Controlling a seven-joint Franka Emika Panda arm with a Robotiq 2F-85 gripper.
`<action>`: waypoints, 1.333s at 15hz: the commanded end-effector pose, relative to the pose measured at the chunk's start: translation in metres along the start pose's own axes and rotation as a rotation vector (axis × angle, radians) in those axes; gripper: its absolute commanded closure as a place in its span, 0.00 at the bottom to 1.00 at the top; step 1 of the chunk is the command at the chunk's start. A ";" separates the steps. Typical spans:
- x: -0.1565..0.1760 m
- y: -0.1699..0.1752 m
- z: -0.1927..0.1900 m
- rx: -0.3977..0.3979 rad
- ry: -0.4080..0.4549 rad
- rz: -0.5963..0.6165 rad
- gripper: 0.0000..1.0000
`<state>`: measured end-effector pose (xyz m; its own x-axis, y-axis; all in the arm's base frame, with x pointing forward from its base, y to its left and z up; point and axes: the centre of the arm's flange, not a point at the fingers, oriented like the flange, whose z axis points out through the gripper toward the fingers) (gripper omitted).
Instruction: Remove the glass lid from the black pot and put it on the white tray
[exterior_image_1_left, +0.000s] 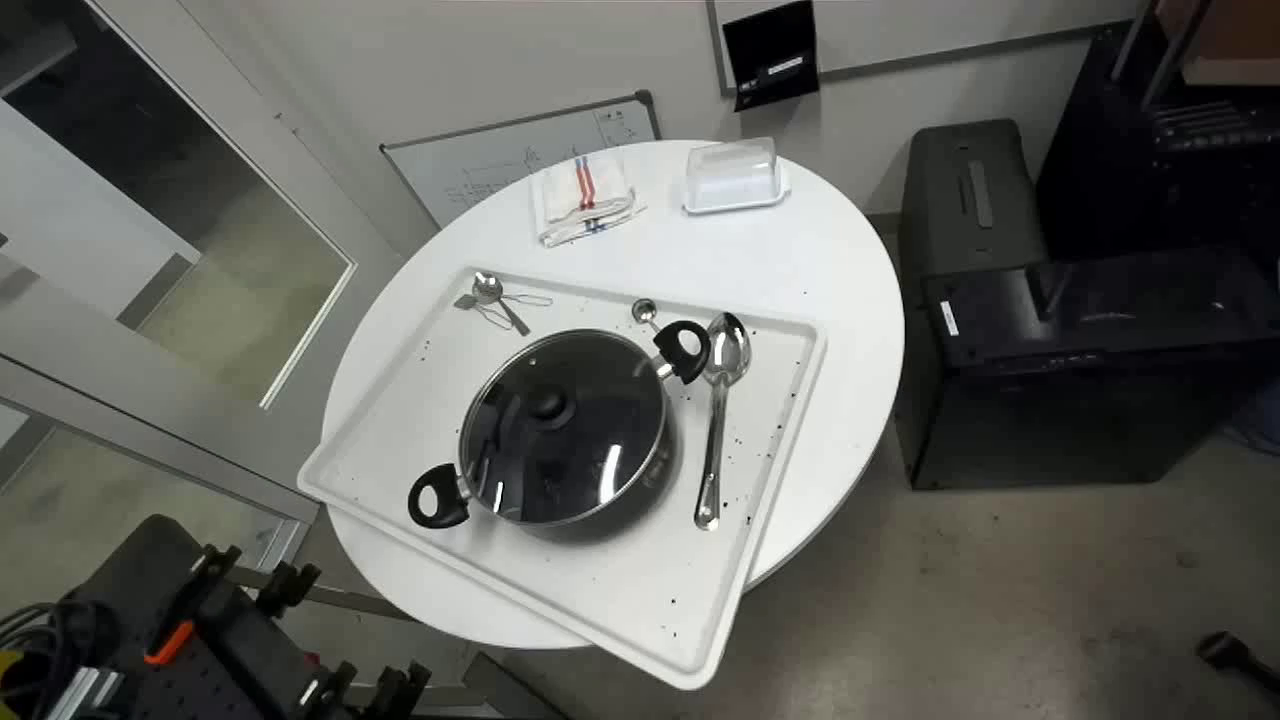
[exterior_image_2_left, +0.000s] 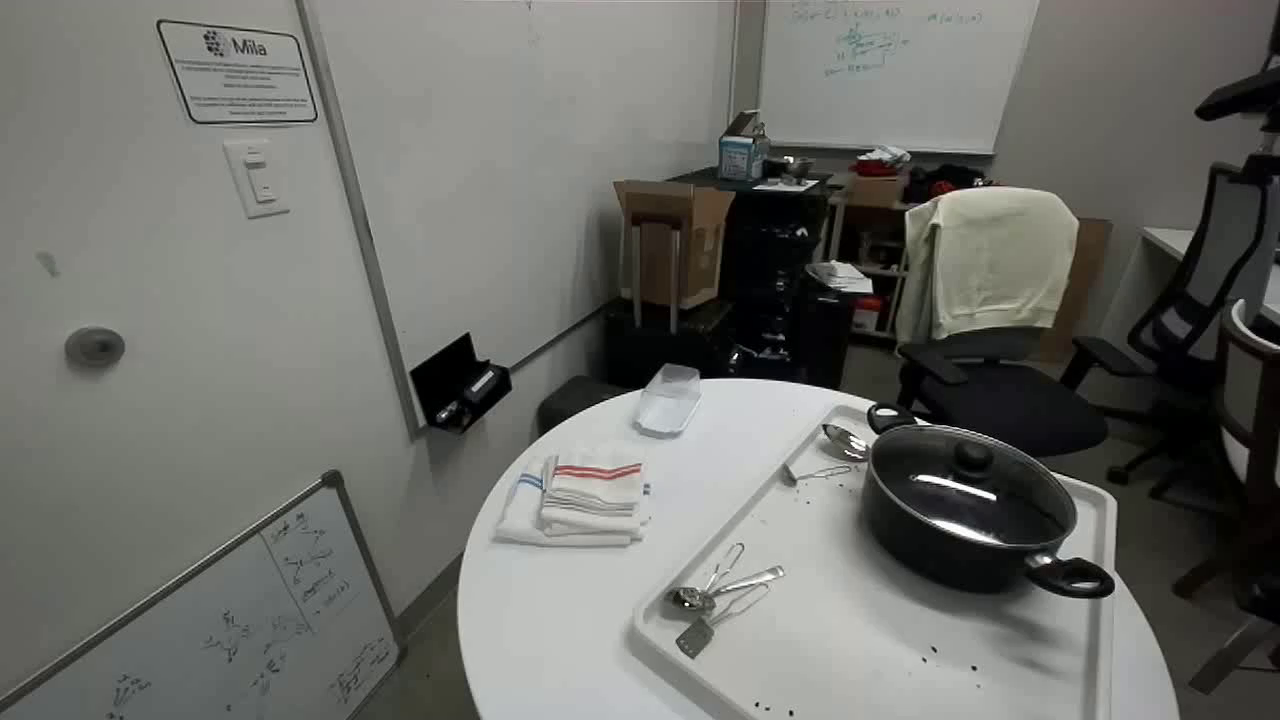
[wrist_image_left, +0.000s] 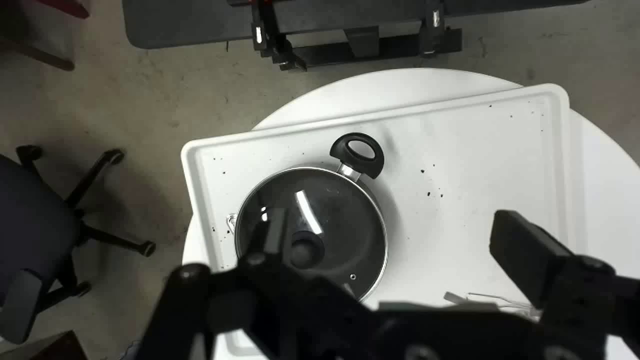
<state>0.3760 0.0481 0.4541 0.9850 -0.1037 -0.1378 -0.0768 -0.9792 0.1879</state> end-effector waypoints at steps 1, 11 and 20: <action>0.000 0.000 0.000 0.000 0.000 0.000 0.00; 0.008 0.005 0.006 0.013 -0.005 -0.001 0.00; 0.054 0.033 0.052 0.120 -0.016 0.001 0.00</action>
<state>0.4024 0.0142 0.4180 0.9813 -0.1234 -0.1477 -0.1057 -0.9868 0.1224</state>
